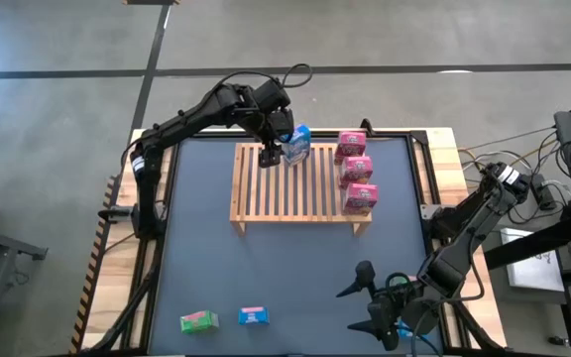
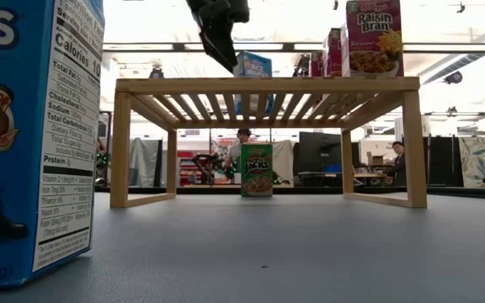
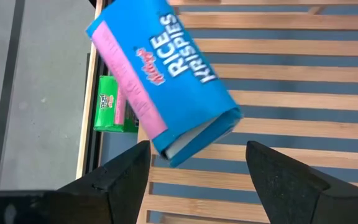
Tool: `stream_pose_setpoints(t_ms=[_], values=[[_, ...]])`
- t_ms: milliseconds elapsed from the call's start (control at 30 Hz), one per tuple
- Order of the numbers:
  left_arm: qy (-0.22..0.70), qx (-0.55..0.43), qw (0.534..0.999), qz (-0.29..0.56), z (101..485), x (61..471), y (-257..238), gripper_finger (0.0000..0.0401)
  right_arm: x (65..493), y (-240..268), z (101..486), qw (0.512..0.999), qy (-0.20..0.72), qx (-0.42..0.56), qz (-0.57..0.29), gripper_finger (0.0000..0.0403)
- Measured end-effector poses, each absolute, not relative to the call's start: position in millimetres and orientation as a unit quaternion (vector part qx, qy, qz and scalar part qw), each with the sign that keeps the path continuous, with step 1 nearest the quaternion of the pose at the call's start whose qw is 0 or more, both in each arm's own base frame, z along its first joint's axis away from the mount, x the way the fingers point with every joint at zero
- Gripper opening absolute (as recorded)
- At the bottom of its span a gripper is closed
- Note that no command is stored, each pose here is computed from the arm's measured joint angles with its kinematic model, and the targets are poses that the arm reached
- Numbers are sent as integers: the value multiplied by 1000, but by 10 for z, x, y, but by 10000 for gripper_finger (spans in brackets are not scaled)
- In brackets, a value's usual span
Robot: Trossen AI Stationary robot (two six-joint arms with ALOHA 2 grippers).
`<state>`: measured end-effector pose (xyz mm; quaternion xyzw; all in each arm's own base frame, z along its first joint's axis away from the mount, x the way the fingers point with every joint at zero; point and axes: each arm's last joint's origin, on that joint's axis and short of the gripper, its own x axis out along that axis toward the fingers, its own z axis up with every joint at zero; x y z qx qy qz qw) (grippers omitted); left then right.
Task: Stack cereal on shelf
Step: Put the top left blue cereal box on the shelf
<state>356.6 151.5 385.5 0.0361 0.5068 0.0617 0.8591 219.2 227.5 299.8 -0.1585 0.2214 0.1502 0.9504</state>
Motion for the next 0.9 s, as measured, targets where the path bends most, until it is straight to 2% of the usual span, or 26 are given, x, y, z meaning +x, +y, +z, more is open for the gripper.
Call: stream_pose_setpoints(t_ms=[267, 467, 667, 767, 900], values=[[505, 21, 859, 81, 3935, 3480, 1495, 247, 2192, 2275, 2998, 951, 222, -155, 149, 348], [495, 25, 858, 136, 4251, 3132, 1398, 247, 2191, 2275, 2997, 951, 223, -154, 149, 348], [434, 4, 887, 157, 4464, 2868, 1180, 247, 2191, 2275, 2998, 951, 223, -154, 149, 348], [394, 25, 905, 157, 4315, 2834, 1046, 246, 2191, 2275, 2998, 952, 223, -150, 148, 348], [308, 39, 934, 178, 3917, 2676, 924, 236, 2191, 2275, 2997, 953, 225, -143, 146, 348]])
